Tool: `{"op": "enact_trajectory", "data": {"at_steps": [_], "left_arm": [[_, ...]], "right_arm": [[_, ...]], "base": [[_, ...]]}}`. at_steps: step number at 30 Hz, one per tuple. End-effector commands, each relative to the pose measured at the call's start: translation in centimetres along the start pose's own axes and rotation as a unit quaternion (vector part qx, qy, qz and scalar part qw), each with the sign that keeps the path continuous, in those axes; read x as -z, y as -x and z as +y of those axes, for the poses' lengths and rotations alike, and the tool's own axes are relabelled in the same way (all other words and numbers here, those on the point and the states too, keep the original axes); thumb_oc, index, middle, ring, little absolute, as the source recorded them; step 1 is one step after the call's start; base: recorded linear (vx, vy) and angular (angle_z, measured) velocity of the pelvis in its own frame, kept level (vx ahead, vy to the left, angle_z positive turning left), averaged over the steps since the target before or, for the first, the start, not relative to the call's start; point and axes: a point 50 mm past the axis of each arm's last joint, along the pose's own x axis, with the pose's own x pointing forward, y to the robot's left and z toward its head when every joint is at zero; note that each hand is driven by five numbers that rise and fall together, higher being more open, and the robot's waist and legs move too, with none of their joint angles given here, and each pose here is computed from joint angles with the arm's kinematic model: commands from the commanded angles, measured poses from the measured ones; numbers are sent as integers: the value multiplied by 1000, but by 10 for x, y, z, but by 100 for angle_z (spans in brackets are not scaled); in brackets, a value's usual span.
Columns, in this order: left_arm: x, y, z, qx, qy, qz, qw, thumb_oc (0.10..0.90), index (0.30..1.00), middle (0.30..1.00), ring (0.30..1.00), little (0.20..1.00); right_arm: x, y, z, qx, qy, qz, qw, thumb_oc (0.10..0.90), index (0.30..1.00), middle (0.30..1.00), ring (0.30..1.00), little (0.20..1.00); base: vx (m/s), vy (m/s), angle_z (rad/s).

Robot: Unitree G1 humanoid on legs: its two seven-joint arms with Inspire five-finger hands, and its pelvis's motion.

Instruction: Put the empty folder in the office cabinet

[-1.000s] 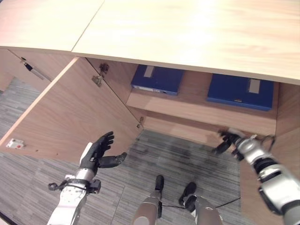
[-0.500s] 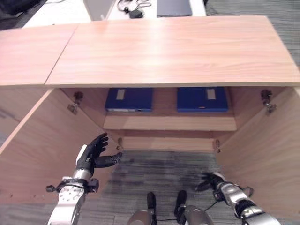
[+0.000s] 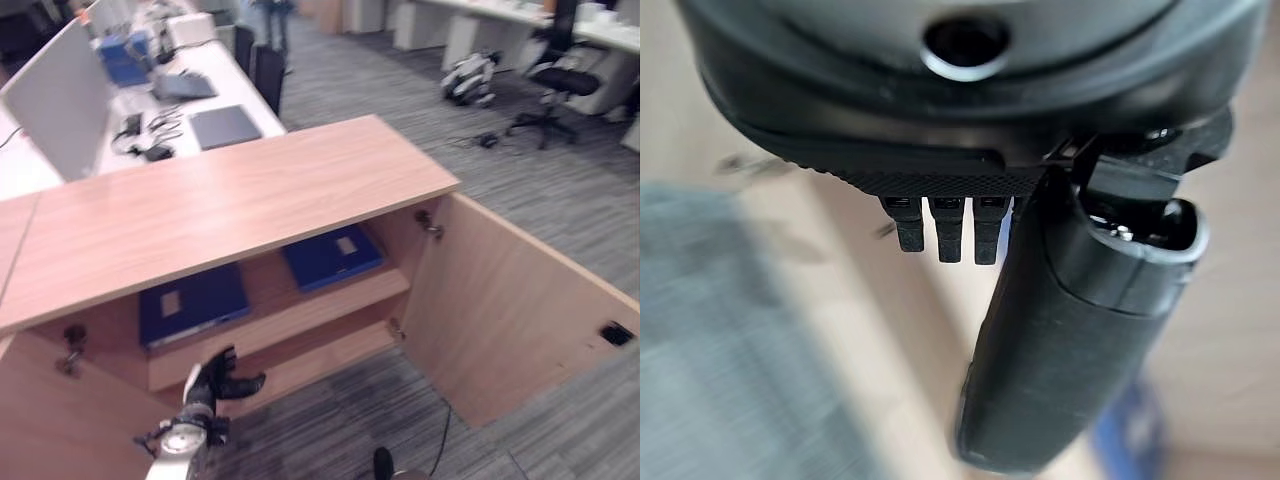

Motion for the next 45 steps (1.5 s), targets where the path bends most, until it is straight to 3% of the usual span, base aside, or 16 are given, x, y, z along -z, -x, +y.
{"op": "enact_trajectory", "data": {"at_steps": [1,7,13,17,20,28,31,36,45], "left_arm": [[-21,-4,-5,11,9,-49,999,800,900,900,900,900],[3,-10,-25,27,29,11,999,800,900,900,900,900],[9,-15,-33,25,26,37,999,800,900,900,900,900],[28,-16,-33,15,42,91,995,800,900,900,900,900],[56,-8,-24,-5,102,153,983,800,900,900,900,900],[79,1,-4,-34,104,204,973,800,900,900,900,900],[88,5,3,-40,77,223,971,800,900,900,900,900],[90,6,5,-42,81,229,969,800,900,900,900,900],[100,14,28,-73,75,257,961,800,900,900,900,900]], "right_arm": [[-37,-1,-3,20,-40,-58,997,800,900,900,900,900],[-48,0,-16,45,-95,-87,991,800,900,900,900,900],[-85,11,-38,80,-118,-181,973,800,900,900,900,900],[-134,27,-48,101,-105,-270,952,800,900,900,900,900],[-185,52,-60,112,-81,-364,921,800,900,900,900,900],[-251,104,-35,86,33,-504,859,800,900,900,900,900],[-278,135,-17,64,85,-568,816,800,900,900,900,900],[-300,161,-2,35,106,-614,781,800,900,900,900,900],[-326,212,48,-98,121,-686,711,800,900,900,900,900]], "base": [[49,117,-55],[-18,56,-28],[-47,27,3],[-145,-38,-20],[-55,-91,-62],[33,-151,-24],[62,-183,-21],[39,-136,3],[32,-114,2]]}}
